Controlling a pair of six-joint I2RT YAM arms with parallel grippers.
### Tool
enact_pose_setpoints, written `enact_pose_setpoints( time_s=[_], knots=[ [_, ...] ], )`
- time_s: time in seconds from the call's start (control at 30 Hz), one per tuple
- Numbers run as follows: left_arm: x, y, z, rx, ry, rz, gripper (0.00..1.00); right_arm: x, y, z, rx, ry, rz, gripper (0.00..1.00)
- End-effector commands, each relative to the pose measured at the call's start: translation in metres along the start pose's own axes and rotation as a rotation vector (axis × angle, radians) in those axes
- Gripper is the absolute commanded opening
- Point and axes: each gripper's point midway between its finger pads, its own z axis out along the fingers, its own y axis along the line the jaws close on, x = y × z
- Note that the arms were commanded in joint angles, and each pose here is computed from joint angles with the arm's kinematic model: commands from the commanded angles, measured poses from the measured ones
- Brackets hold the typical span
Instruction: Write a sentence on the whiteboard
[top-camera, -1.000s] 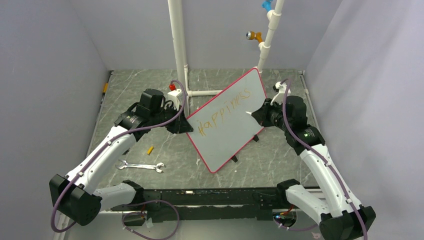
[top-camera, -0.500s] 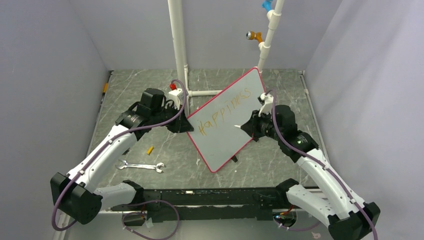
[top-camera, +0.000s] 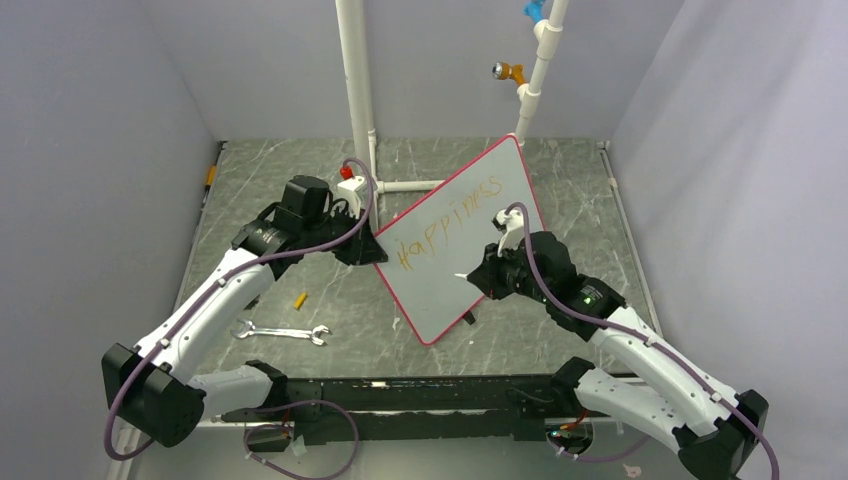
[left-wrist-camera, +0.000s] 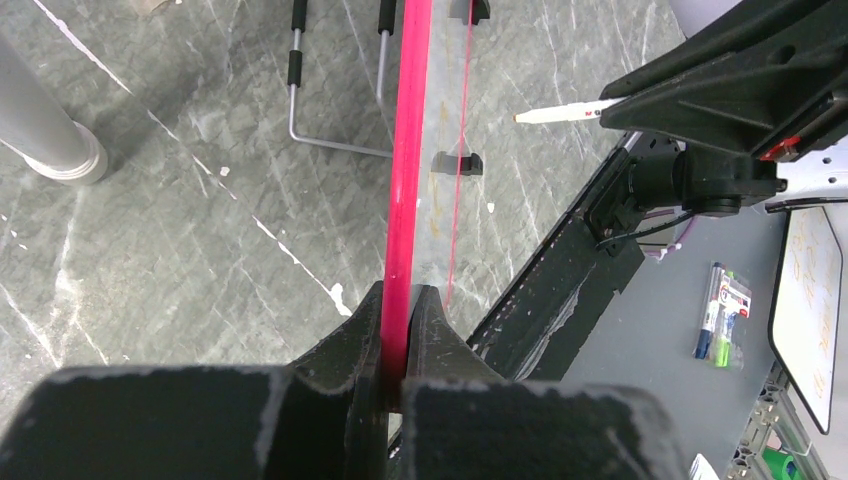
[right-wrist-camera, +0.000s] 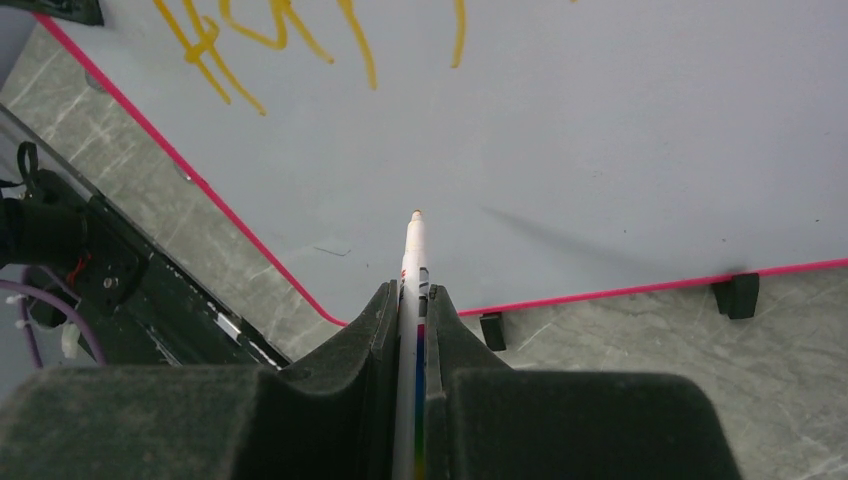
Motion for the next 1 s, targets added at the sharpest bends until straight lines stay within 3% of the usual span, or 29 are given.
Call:
enact_pose_setpoints(
  time_s=[0.0, 0.97],
  knots=[
    [-0.003, 0.07, -0.003, -0.321, 0.01, 0.183, 0.0, -0.01, 0.007, -0.002, -0.001, -0.071, -0.002, 0.0],
    [0.004, 0.077, 0.0, -0.349, 0.048, 0.154, 0.0, 0.009, 0.035, 0.002, -0.056, -0.1, -0.084, 0.0]
  ],
)
